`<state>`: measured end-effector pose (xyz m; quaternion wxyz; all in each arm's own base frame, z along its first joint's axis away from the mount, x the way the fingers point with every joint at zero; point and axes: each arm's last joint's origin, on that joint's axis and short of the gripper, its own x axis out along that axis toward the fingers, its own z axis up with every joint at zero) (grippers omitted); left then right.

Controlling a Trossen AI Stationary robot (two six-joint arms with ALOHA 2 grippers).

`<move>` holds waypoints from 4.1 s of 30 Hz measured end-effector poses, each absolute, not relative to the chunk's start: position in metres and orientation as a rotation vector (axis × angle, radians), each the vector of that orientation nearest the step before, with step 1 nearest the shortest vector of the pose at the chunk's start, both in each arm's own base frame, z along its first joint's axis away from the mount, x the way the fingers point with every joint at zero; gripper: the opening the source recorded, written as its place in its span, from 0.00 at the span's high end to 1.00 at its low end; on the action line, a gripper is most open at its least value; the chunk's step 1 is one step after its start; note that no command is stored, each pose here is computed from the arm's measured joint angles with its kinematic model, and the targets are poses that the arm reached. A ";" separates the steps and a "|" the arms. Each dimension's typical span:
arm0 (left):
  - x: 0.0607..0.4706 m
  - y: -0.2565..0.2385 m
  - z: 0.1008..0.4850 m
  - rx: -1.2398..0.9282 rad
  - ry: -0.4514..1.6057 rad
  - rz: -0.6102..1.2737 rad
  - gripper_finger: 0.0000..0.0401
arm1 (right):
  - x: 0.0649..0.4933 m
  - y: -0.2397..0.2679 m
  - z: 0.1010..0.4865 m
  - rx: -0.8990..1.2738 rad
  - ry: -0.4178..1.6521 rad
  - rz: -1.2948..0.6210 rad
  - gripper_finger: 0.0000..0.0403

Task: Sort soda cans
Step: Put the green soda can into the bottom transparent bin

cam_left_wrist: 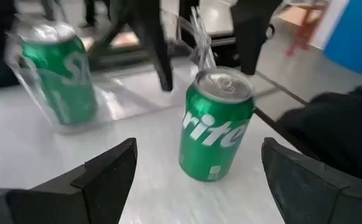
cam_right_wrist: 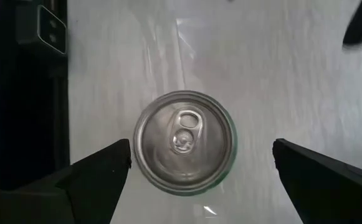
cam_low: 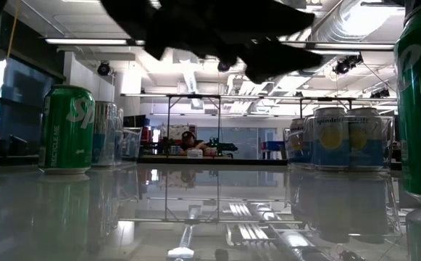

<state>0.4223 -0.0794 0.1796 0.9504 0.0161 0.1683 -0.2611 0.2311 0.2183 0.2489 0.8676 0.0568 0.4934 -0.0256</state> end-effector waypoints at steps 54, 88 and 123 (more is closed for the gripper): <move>0.459 -0.111 0.178 0.111 0.660 -0.807 0.20 | 0.222 0.247 0.257 0.075 0.925 -0.189 0.05; 0.447 -0.094 0.157 0.004 0.910 -0.714 0.20 | 0.229 0.231 0.246 -0.071 1.018 -0.239 0.06; 0.343 -0.108 0.198 -0.001 0.407 -0.302 0.20 | 0.226 0.190 0.289 0.050 0.998 -0.148 0.28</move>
